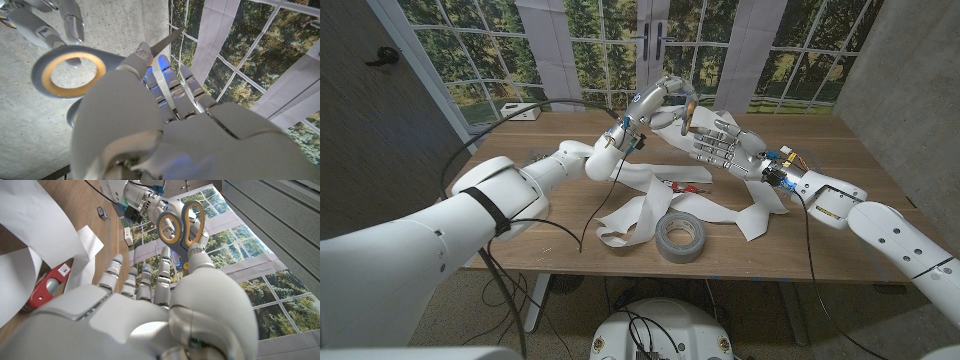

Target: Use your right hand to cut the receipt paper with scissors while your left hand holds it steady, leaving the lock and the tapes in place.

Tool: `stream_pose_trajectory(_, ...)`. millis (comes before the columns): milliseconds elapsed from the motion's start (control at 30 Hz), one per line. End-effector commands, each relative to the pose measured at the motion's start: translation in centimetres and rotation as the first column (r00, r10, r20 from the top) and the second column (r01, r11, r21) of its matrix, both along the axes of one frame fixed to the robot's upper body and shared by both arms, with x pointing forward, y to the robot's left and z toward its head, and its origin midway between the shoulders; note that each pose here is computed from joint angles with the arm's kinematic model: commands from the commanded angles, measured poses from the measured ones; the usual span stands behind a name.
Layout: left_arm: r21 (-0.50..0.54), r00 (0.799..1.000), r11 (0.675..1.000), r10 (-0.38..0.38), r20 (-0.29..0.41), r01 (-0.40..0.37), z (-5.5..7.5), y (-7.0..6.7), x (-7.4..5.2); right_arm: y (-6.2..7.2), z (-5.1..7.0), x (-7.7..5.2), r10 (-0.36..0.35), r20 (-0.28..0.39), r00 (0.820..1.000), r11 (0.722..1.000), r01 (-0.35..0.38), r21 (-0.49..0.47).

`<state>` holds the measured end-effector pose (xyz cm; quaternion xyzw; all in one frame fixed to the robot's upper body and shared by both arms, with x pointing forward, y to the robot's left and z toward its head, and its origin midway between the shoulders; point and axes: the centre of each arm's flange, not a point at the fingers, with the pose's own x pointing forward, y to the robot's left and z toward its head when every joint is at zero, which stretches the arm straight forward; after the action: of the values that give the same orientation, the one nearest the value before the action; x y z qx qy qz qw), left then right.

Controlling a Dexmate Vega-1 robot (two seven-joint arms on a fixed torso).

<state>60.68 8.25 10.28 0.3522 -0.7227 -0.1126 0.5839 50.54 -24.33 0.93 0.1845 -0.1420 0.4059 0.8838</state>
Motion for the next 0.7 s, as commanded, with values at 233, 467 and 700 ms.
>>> stream_pose_trajectory(233, 0.035, 0.999, 0.999, 0.002, 0.036, -0.003, -0.14, -0.47, -0.32, 0.48, 0.10, -0.48, 0.035, 0.024, 0.999, 0.999, -0.035, -0.023)
stream_pose_trajectory(467, 0.042, 0.999, 0.999, 0.017, 0.039, -0.019, -0.20, -0.67, -0.11, 0.50, -0.05, -0.56, 0.041, 0.020, 0.999, 0.999, -0.040, -0.013)
stream_pose_trajectory(700, 0.058, 0.996, 0.997, 0.052, 0.067, -0.056, -0.41, -0.89, 0.13, 0.59, -0.26, -0.67, 0.049, 0.018, 0.999, 0.999, -0.049, -0.010)
